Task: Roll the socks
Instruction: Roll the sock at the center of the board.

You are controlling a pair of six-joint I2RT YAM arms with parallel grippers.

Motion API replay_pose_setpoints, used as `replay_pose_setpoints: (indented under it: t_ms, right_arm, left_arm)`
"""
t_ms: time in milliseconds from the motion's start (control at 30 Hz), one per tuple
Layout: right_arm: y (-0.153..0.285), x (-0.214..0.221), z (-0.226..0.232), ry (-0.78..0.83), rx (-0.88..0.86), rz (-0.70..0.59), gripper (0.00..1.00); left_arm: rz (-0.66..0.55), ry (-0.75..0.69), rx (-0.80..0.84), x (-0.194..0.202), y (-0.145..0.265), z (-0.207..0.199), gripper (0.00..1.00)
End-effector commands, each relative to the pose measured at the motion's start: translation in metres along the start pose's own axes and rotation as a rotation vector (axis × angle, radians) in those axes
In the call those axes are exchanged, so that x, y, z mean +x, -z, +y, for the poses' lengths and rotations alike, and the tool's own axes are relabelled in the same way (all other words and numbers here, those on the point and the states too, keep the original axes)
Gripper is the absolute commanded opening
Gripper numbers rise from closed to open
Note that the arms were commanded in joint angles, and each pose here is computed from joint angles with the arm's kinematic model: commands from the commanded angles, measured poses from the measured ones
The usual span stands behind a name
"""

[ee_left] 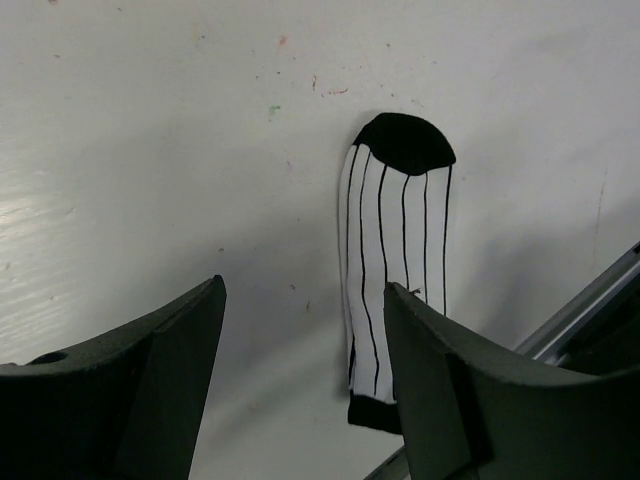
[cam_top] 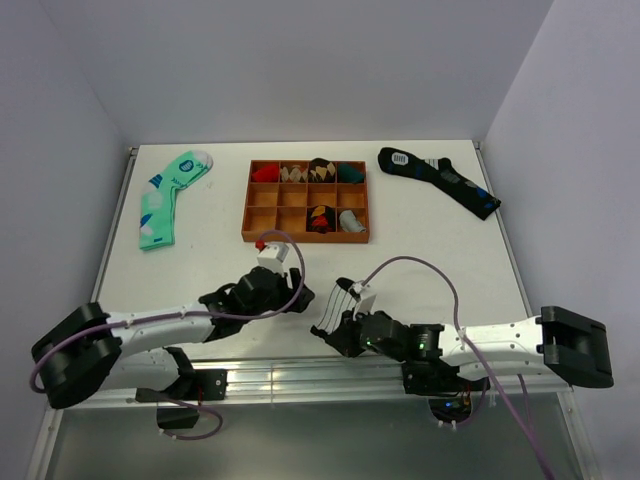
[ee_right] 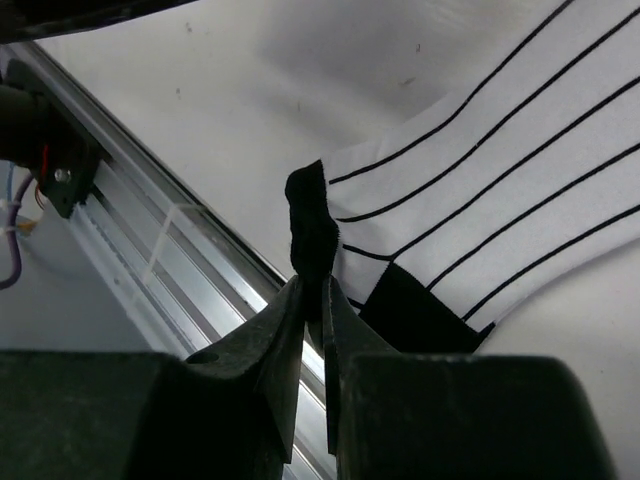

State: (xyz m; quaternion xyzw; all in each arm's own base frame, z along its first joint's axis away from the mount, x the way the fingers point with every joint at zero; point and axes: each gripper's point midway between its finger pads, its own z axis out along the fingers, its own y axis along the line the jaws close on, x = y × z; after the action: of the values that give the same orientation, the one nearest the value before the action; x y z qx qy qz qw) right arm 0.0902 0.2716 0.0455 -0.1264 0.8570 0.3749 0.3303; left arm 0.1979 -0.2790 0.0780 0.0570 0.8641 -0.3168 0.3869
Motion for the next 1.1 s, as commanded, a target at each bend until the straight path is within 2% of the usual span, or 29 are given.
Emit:
replay_pose_setpoints:
  t_ms: [0,167,333,533,667,900,1067]
  right_arm:
    - [0.001,0.001,0.005,0.006,-0.008,0.025,0.17]
    - [0.000,0.009,-0.003,-0.001,0.028,0.061,0.15]
    - [0.000,0.013,-0.010,-0.007,0.071,0.083,0.14]
    - [0.003,0.012,-0.013,-0.017,0.086,0.080,0.13]
    - [0.004,0.013,-0.012,-0.025,0.082,0.082,0.13]
    - [0.005,0.015,-0.012,-0.028,0.078,0.089,0.12]
    - [0.005,0.014,-0.013,-0.028,0.078,0.085,0.11]
  left_arm:
    - [-0.022,-0.043,0.087,-0.015,-0.016,-0.030,0.71]
    - [0.082,-0.081,0.075,0.008,-0.035,-0.027,0.70]
    - [0.092,-0.101,0.137,0.011,-0.043,-0.038,0.74]
    - [0.132,-0.144,0.115,0.018,-0.064,-0.038,0.76]
    - [0.117,-0.160,0.106,0.008,-0.080,-0.045,0.76]
    - [0.136,-0.180,0.030,0.005,-0.104,-0.035,0.70]
    - [0.152,-0.177,0.012,0.008,-0.113,-0.029,0.61]
